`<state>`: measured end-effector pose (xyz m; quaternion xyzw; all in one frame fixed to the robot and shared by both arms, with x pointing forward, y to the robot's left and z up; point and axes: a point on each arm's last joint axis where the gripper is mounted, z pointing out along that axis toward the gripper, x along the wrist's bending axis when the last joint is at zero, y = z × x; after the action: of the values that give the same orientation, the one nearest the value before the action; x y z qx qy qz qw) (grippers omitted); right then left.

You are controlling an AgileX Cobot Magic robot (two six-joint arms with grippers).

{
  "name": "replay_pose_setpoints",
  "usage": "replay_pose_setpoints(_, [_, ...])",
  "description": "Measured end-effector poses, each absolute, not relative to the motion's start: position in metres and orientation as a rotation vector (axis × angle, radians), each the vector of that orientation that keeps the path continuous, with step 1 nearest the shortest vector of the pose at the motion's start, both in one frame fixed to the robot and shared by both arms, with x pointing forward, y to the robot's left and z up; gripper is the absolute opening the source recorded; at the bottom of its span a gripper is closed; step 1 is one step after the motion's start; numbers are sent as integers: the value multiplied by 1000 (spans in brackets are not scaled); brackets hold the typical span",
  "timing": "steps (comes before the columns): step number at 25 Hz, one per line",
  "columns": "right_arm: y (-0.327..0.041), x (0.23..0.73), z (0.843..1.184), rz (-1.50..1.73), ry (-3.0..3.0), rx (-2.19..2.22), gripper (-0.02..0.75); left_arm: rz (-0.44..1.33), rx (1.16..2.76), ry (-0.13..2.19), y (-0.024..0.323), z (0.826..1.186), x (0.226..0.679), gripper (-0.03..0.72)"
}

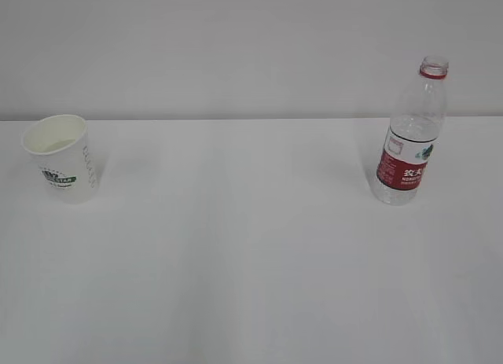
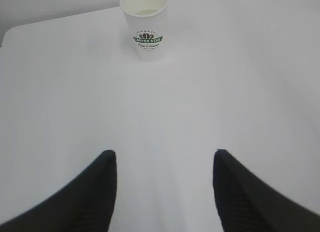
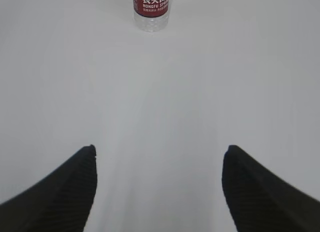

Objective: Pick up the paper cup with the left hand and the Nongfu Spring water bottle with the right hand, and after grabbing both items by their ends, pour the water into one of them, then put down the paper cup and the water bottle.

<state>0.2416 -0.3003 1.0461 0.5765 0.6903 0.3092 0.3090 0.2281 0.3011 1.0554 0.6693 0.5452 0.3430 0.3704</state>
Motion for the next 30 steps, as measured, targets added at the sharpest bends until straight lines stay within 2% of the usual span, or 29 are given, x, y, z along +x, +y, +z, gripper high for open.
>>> replay_pose_setpoints(30, [-302, 239, 1045, 833, 1782, 1490, 589, 883, 1713, 1396, 301, 1054, 230, 423])
